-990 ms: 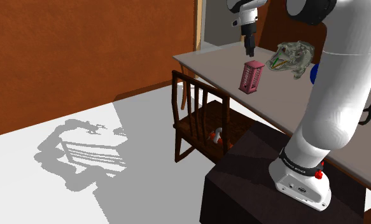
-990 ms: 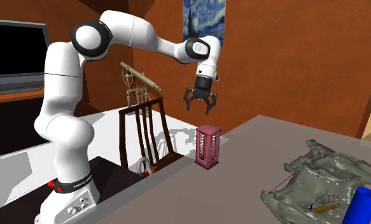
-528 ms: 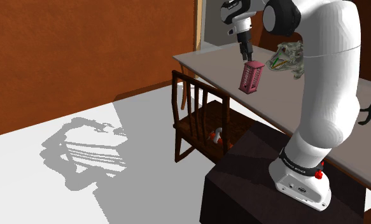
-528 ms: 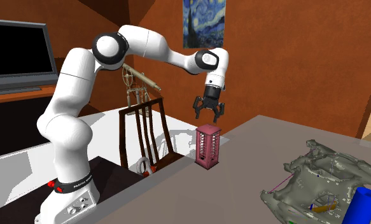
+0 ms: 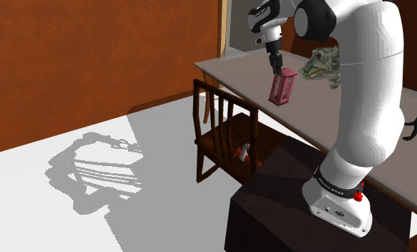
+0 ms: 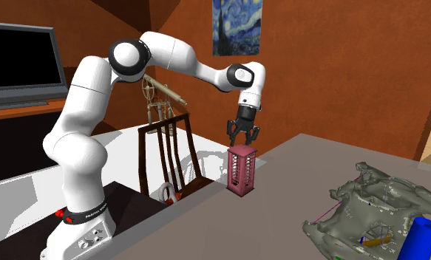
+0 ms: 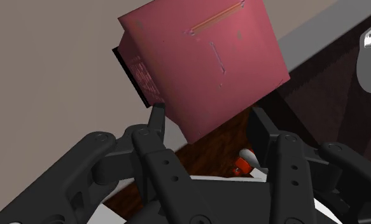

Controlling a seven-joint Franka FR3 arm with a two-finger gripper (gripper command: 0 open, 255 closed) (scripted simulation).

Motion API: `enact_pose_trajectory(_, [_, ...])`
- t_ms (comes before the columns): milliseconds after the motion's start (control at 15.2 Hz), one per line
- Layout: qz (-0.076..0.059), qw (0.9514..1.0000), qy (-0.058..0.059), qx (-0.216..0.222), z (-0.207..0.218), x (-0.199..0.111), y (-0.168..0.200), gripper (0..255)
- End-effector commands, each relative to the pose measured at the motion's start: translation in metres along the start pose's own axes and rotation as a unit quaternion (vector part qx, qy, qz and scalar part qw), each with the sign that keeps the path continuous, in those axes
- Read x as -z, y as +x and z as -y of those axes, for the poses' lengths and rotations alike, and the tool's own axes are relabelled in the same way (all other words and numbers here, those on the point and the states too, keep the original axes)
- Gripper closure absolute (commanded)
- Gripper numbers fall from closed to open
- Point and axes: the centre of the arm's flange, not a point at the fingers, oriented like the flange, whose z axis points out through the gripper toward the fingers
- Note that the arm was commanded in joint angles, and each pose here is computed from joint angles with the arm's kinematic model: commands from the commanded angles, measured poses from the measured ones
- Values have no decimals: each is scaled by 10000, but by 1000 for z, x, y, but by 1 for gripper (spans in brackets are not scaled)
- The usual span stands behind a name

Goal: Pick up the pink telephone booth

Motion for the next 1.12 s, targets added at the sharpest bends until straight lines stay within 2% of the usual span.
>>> enact_pose_trajectory(0, [1, 10000, 2, 0, 0, 0, 0, 255])
enact_pose_trajectory(462, [1, 10000, 2, 0, 0, -1, 0, 255])
enact_pose_trajectory(1056, [1, 10000, 2, 0, 14, 43, -13, 255])
